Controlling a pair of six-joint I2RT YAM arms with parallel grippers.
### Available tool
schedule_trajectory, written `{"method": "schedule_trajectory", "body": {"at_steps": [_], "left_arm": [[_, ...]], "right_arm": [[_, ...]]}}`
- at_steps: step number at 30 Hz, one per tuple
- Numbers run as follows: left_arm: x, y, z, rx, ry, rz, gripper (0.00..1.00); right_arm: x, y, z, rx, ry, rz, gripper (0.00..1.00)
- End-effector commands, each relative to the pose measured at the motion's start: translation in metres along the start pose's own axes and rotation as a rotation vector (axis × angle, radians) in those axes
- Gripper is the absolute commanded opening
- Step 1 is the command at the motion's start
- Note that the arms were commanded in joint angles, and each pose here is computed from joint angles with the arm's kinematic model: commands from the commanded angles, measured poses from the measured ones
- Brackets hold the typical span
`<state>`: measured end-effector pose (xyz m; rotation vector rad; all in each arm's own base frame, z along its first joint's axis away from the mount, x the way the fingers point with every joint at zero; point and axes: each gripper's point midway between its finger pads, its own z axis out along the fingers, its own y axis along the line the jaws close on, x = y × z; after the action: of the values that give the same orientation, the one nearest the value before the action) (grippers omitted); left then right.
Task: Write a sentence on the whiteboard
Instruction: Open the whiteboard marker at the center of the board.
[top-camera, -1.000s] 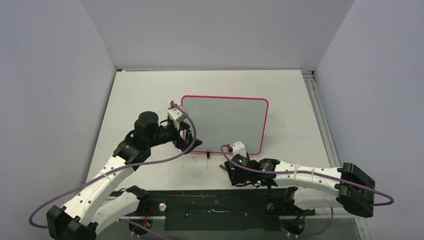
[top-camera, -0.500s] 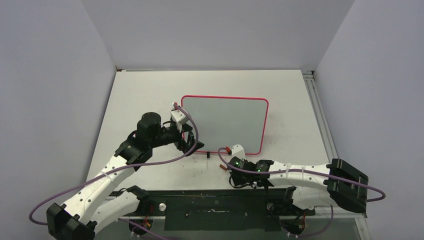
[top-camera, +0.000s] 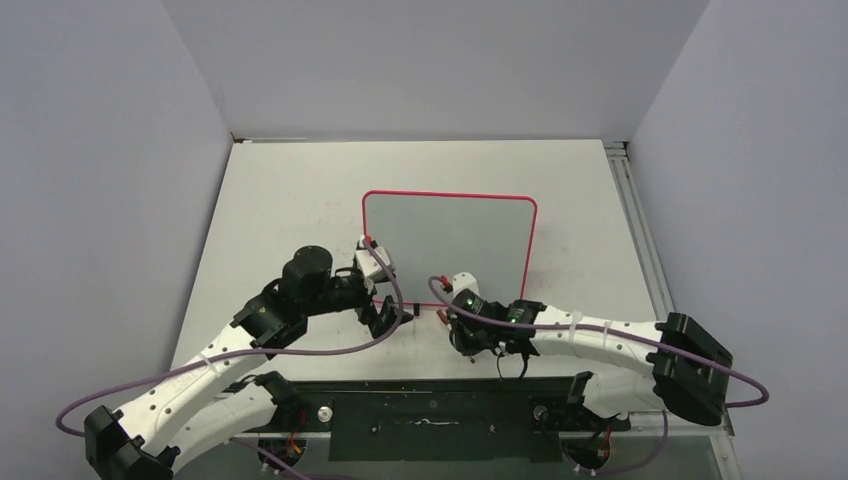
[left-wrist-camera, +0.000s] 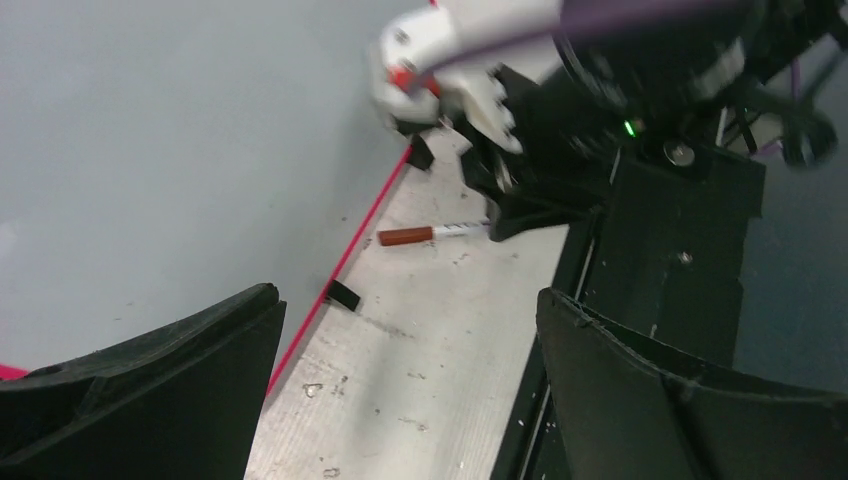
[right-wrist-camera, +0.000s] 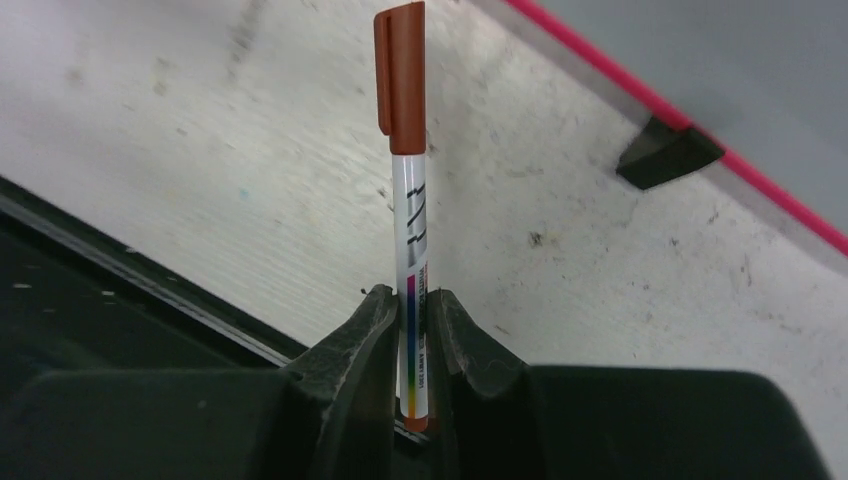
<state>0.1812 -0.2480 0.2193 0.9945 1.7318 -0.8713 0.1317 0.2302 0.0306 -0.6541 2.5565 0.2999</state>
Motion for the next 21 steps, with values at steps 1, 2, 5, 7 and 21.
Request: {"method": "schedule_trajectory", "body": {"at_steps": [1, 2, 5, 7, 21], "left_arm": [[0.01, -0.023, 0.0, 0.052, 0.007, 0.128, 0.98], [0.015, -0.024, 0.0, 0.038, 0.024, 0.145, 0.99], [0.023, -0.036, -0.002, 0.021, 0.045, 0.236, 1.0], [0.028, -0.043, -0.003, 0.023, 0.049, 0.285, 1.0], [0.059, -0.063, 0.003, 0.043, 0.17, 0.449, 0.95]], "right_arm": [[-0.052, 0.027, -0.045, -0.265, -0.04, 0.02, 0.05], [-0.058, 0.028, -0.055, -0.321, -0.033, 0.029, 0.05], [-0.07, 0.036, -0.082, -0.465, 0.002, 0.007, 0.05], [-0.07, 0.043, -0.095, -0.542, 0.042, -0.019, 0.05], [-0.066, 0.079, -0.141, -0.845, 0.221, -0.153, 0.05]]}}
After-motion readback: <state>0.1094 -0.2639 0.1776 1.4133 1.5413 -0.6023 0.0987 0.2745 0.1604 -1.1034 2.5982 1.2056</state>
